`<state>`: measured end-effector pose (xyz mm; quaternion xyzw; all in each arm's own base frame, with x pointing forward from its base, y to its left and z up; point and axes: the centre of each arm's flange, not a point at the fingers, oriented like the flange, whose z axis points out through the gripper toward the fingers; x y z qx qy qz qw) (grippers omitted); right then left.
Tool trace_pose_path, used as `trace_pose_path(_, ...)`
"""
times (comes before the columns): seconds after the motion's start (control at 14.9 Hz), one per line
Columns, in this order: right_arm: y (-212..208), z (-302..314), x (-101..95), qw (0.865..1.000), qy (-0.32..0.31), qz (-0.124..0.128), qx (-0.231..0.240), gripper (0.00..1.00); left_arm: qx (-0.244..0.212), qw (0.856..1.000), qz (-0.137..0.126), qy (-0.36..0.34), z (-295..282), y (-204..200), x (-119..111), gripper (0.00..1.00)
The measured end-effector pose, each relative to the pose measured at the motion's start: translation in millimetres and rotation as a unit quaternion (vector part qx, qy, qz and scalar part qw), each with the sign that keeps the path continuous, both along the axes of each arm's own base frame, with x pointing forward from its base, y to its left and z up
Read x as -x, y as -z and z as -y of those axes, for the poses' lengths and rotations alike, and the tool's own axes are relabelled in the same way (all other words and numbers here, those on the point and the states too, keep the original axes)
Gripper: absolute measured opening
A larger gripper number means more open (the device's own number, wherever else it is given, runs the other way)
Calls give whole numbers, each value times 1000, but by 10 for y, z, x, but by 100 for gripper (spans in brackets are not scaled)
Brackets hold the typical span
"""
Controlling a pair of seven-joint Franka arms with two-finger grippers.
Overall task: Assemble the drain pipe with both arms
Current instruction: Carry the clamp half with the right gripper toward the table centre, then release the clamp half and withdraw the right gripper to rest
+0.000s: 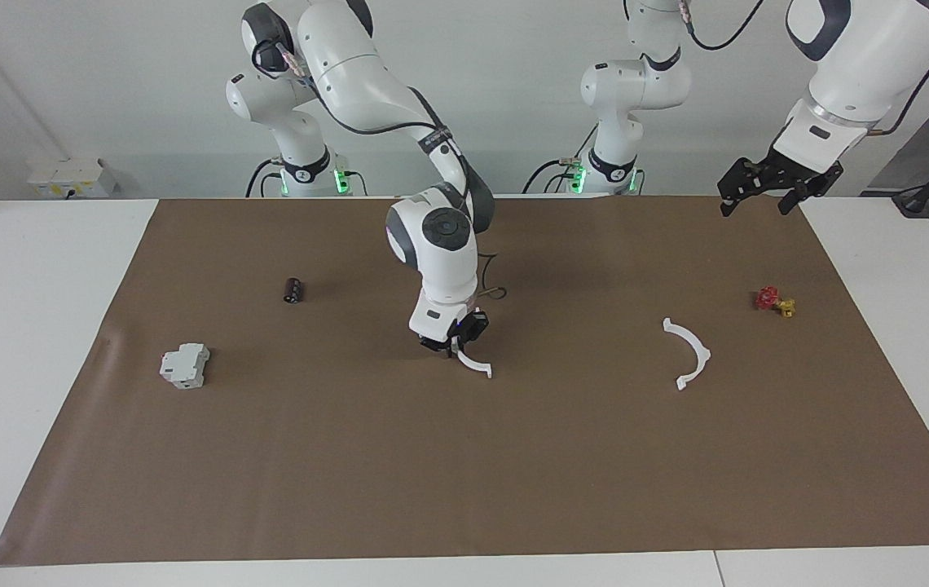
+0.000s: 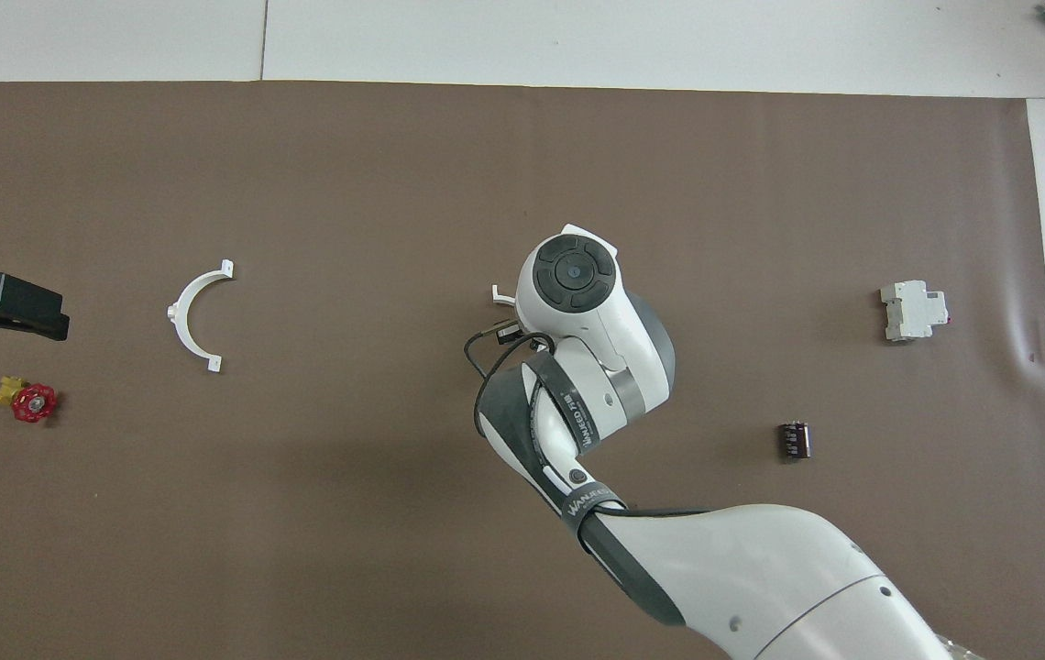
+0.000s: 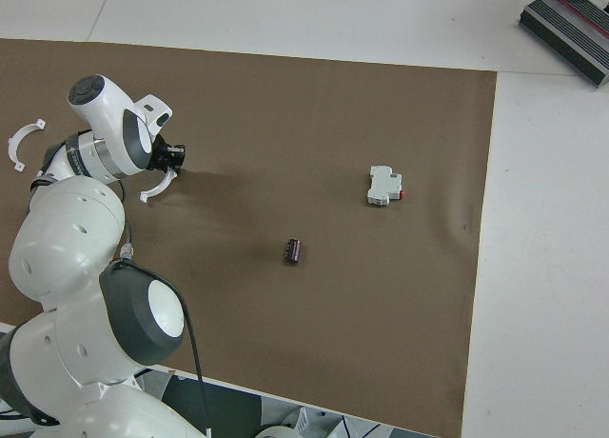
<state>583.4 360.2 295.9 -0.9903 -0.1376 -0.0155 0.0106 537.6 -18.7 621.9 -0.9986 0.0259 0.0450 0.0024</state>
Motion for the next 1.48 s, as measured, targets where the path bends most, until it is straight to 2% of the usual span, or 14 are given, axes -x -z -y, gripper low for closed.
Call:
trace_pose_path(0.07,4,-9,8,1000,-1,0,0,20,0,1000,0,0,0,0,0,100)
trace_pose_path(0.13,8,-28,22,1000,0,-1,0,25,0,1000,0,0,0,0,0,100)
trace_pose_path(0.27,-1,-86,53,1000,4,0,0,44,0,1000,0,0,0,0,0,100)
trace_pose_path(0.34,-25,-93,48,1000,7,2,-1,57,0,1000,0,0,0,0,0,100)
trace_pose_path(0.47,-181,14,-32,1000,20,11,-4,77,0,1000,0,0,0,0,0,100)
trace_pose_path(0.6,-515,326,-174,999,45,14,-7,99,0,1000,0,0,0,0,0,100)
trace_pose_path(0.8,-1095,1017,-355,995,96,11,-12,100,0,1000,0,0,0,0,0,100)
trace_pose_path(1.01,-1517,1767,-442,991,135,4,-7,100,0,1000,0,0,0,0,0,100)
trace_pose_path(1.21,-1796,2511,-417,989,149,-20,2,100,0,1000,0,0,0,0,0,100)
trace_pose_path(1.48,-2043,3335,-272,984,168,-53,18,100,0,1000,0,0,0,0,0,100)
